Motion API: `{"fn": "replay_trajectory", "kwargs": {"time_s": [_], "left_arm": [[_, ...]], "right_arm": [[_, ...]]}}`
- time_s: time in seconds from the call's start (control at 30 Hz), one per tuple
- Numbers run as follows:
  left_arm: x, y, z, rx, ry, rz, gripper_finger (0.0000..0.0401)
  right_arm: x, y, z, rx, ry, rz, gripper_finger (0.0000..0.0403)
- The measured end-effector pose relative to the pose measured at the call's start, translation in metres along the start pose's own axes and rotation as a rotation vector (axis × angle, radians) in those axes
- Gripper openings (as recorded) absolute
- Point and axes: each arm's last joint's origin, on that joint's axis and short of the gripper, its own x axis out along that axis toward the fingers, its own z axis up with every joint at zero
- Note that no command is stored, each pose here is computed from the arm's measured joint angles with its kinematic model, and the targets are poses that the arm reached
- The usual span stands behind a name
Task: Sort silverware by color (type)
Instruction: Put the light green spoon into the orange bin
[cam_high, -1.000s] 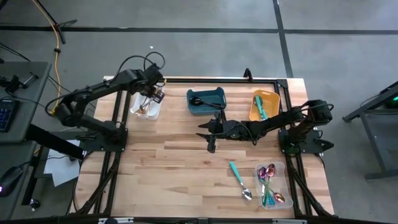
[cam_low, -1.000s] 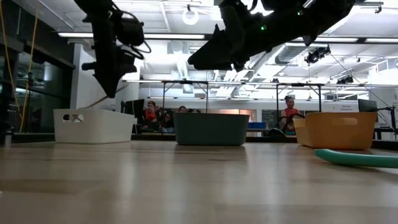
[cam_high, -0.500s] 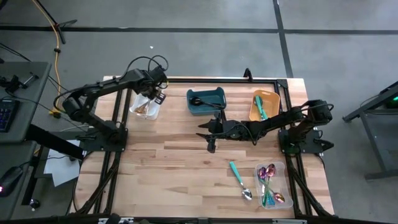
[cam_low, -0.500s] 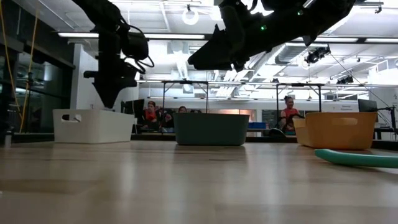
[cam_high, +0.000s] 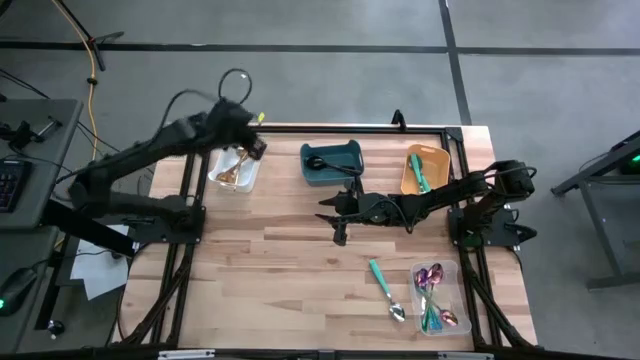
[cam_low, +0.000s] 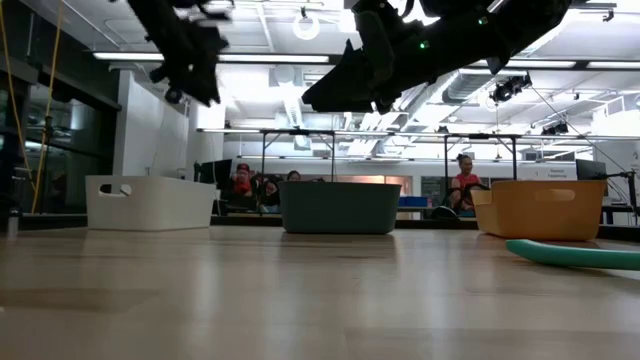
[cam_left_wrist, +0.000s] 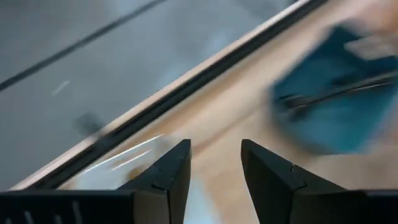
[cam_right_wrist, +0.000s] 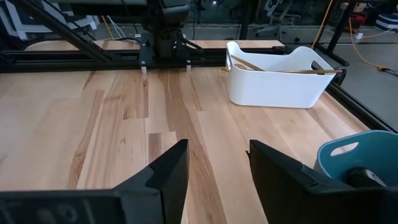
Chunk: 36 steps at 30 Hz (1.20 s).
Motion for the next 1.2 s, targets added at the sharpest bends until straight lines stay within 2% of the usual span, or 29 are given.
{"fn": "replay_trajectory", "kwargs": {"time_s": [0.17, 0.33, 0.4, 0.5, 0.63, 0.73, 0.87, 0.97, 1.1, 1.2], "left_arm": [[-0.021, -0.032, -0.051, 0.067, -0.248, -0.327, 0.013], [-0.018, -0.062, -0.114, 0.094, -0.494, -0.667, 0.0129], [-0.015, -0.07, -0.133, 0.086, -0.609, -0.774, 0.0129], [-0.011, -0.073, -0.156, 0.086, -0.749, -0.874, 0.0129], [-0.011, -0.071, -0.17, 0.113, -0.852, -0.909, 0.0129], [-0.01, -0.071, -0.172, 0.138, -0.853, -0.904, 0.0129], [-0.01, -0.071, -0.173, 0.143, -0.849, -0.901, 0.0129], [-0.01, -0.071, -0.173, 0.144, -0.847, -0.901, 0.0129], [-0.01, -0.071, -0.173, 0.145, -0.846, -0.9, 0.0129], [-0.01, -0.071, -0.173, 0.145, -0.846, -0.9, 0.0129]], "right_arm": [[0.0, 0.0, 0.0, -0.001, 0.0, 0.003, 0.0161], [0.0, 0.002, 0.002, 0.0, -0.02, 0.063, 0.0161], [0.0, 0.003, 0.004, 0.004, -0.038, 0.09, 0.0161], [-0.001, 0.004, 0.008, 0.013, -0.077, 0.12, 0.0161], [-0.001, 0.005, 0.009, 0.015, -0.092, 0.151, 0.0161], [-0.001, 0.005, 0.01, 0.021, -0.096, 0.165, 0.0161], [0.0, 0.008, 0.015, 0.145, -0.066, 0.215, 0.0161], [0.001, 0.021, 0.02, 0.207, 0.15, 0.231, 0.0161], [-0.009, 0.047, 0.02, 0.237, 0.561, 0.108, 0.0161], [-0.021, 0.068, 0.016, 0.326, 0.798, 0.021, 0.0161]]}}
